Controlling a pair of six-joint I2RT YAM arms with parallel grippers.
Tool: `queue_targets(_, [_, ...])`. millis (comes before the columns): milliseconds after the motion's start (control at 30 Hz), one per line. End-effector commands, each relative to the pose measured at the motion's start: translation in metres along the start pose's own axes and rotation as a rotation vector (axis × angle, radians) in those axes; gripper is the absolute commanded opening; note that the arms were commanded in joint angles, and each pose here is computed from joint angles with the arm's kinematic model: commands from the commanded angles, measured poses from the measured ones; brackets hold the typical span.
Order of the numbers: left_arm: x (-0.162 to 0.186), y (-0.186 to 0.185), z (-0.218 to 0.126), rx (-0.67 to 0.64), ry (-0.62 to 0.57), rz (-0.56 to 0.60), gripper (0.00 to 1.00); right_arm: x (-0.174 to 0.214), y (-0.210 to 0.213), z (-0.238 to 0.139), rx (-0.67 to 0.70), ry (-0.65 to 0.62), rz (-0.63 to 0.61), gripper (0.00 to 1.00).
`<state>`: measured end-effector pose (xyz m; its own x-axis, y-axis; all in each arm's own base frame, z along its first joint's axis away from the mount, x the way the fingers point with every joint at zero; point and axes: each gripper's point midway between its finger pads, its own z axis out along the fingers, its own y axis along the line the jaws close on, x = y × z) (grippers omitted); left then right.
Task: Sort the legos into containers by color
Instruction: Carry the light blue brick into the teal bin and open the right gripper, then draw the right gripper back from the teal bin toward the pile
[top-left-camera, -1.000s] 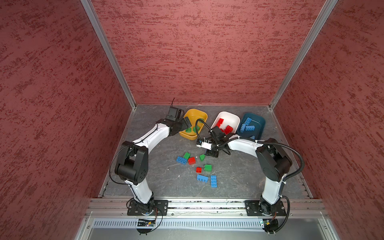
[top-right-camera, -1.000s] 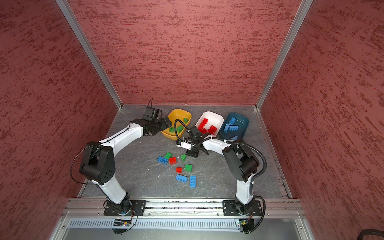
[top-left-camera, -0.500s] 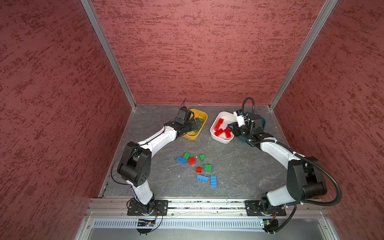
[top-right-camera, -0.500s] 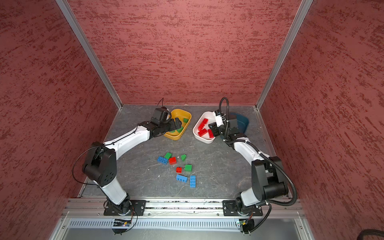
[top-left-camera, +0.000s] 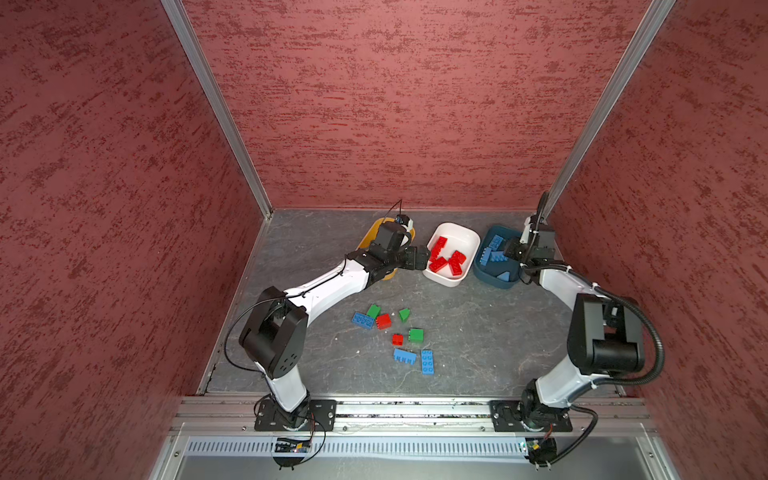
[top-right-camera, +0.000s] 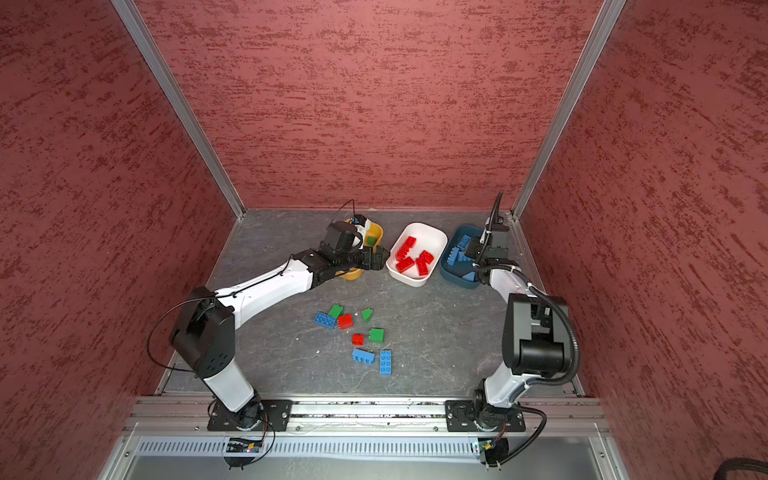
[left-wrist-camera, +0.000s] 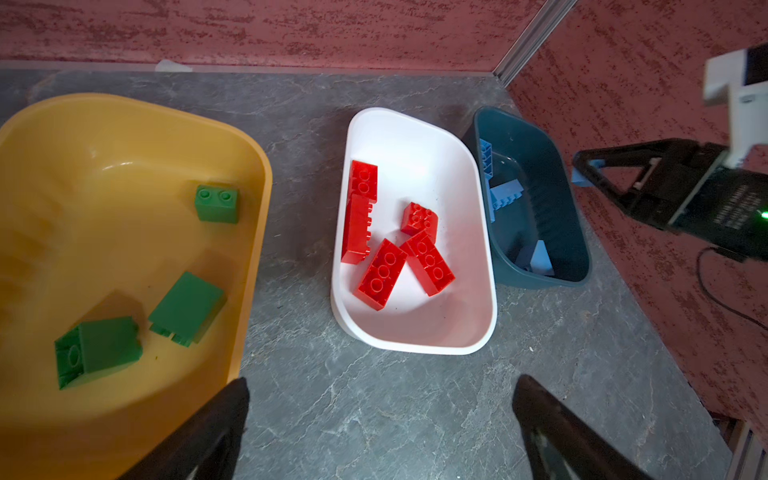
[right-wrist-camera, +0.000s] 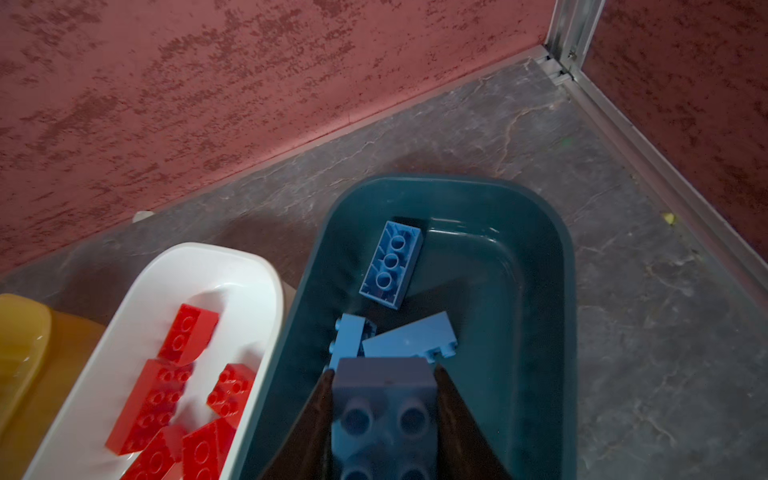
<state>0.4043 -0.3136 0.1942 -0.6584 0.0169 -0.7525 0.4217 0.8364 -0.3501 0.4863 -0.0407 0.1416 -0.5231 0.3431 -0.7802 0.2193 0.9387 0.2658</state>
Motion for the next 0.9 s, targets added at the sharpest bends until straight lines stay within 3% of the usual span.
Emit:
queue_targets(0, [-0.023, -0.009, -0.010, 0.027, -0.062, 0.040, 0.99, -0.006, -0.011, 0.016, 0.081, 0.029, -0.060, 0.29])
queue_targets(200, [-0.021, -0.008, -0.013, 0.017, -0.060, 0.039, 0.99, -0.011, -0.029, 0.050, 0.190, 0.054, -0.088, 0.30])
queue_targets(400, [-0.018, -0.003, -0.016, -0.001, -0.058, 0.042, 0.99, -0.013, -0.029, 0.059, 0.192, 0.064, -0.089, 0.39])
queue_targets(767, [-0.017, 0.001, -0.014, -0.012, -0.076, 0.019, 0.99, -0.026, 0.010, 0.025, 0.020, 0.026, -0.030, 0.75])
queue_targets(800, [-0.017, 0.000, -0.014, -0.007, -0.078, 0.018, 0.99, -0.028, 0.016, 0.018, 0.003, 0.008, -0.024, 0.79])
queue_targets(833, [-0.017, 0.001, -0.014, -0.007, -0.082, 0.018, 0.99, -0.029, 0.020, 0.012, -0.007, -0.005, -0.019, 0.98])
queue_targets(867, [-0.017, 0.002, -0.015, -0.007, -0.085, 0.016, 0.99, -0.033, 0.022, 0.004, 0.006, -0.032, 0.000, 0.99])
